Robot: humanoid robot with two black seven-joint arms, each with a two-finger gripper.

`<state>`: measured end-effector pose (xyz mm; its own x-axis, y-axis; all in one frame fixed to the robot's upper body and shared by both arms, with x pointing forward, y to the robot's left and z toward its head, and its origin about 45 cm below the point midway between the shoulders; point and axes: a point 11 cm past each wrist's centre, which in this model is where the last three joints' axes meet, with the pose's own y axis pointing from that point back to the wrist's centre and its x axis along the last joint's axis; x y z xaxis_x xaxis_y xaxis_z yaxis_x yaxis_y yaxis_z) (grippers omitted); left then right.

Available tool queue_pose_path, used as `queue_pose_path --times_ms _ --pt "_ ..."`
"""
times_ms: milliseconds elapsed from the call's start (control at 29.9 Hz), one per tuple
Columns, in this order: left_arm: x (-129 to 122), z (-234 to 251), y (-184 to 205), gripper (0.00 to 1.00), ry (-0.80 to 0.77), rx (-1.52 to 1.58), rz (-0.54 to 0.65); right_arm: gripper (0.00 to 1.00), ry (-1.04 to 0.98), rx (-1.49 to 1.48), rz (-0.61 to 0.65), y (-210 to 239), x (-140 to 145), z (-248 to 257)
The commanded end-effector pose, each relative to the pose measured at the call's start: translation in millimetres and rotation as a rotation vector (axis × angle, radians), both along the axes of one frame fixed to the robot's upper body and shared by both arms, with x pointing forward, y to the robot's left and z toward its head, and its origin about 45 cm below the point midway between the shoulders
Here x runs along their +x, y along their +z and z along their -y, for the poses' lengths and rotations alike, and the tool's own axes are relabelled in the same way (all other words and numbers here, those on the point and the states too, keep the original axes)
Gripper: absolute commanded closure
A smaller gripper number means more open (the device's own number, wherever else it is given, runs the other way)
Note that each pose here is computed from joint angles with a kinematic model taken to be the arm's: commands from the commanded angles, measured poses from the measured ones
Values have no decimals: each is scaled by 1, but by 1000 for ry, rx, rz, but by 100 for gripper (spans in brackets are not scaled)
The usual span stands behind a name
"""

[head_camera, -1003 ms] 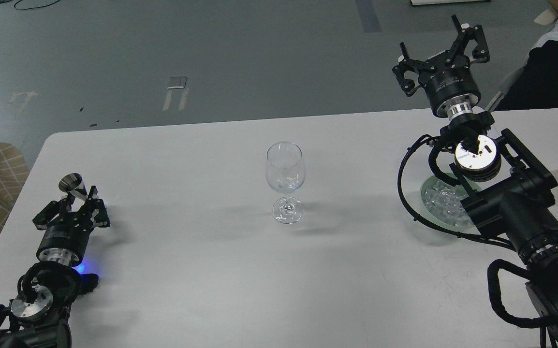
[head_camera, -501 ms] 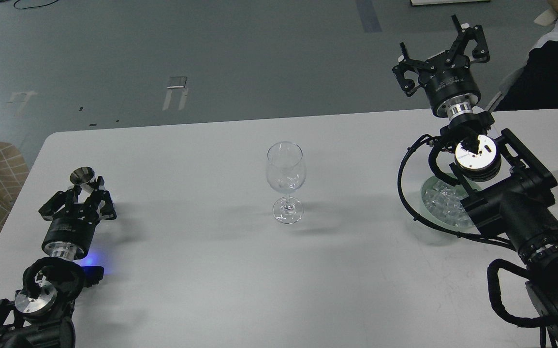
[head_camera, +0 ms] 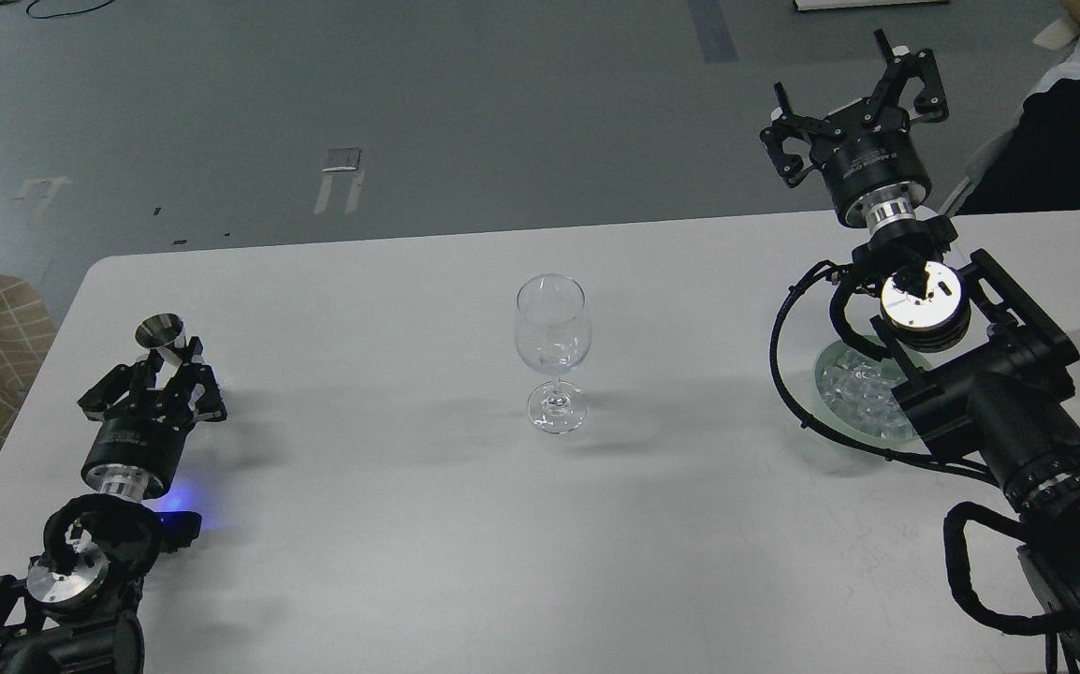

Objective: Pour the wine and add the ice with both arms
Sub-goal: 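Carry the held jigger with the left gripper over the wine glass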

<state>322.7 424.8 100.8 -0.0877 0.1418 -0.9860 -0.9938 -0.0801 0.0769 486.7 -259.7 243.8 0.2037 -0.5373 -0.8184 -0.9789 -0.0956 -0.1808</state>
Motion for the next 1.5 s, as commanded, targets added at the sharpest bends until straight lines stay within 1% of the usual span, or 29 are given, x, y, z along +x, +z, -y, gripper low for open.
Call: queue_pose_path --times_ms 0,301,468,568,668,902,1003,1136,1337,1471 --pt "2 3 7 73 -12 5 24 0 0 1 0 0 0 -1" --pt "9 6 24 73 -33 18 73 0 1 0 0 -1 0 -1" --pt "11 16 47 74 -75 34 143 0 1 0 -2 -1 -1 -1" --pt "10 22 54 74 -95 34 149 0 1 2 -5 -4 -2 -1" --pt "7 37 57 74 -172 47 149 0 0 3 -7 -5 -3 0" --pt "9 67 76 75 -325 107 177 0 -1 -1 -7 -5 -3 2" --pt "9 81 77 75 -378 126 169 0 -2 -1 -8 -6 -3 2" --pt "9 97 87 75 -429 142 181 0 -1 3 -7 -5 -3 1" --pt "8 121 99 75 -487 130 159 0 -7 5 -14 -10 -6 3" --pt "7 134 107 75 -553 132 149 0 -11 3 -15 -11 -6 6"
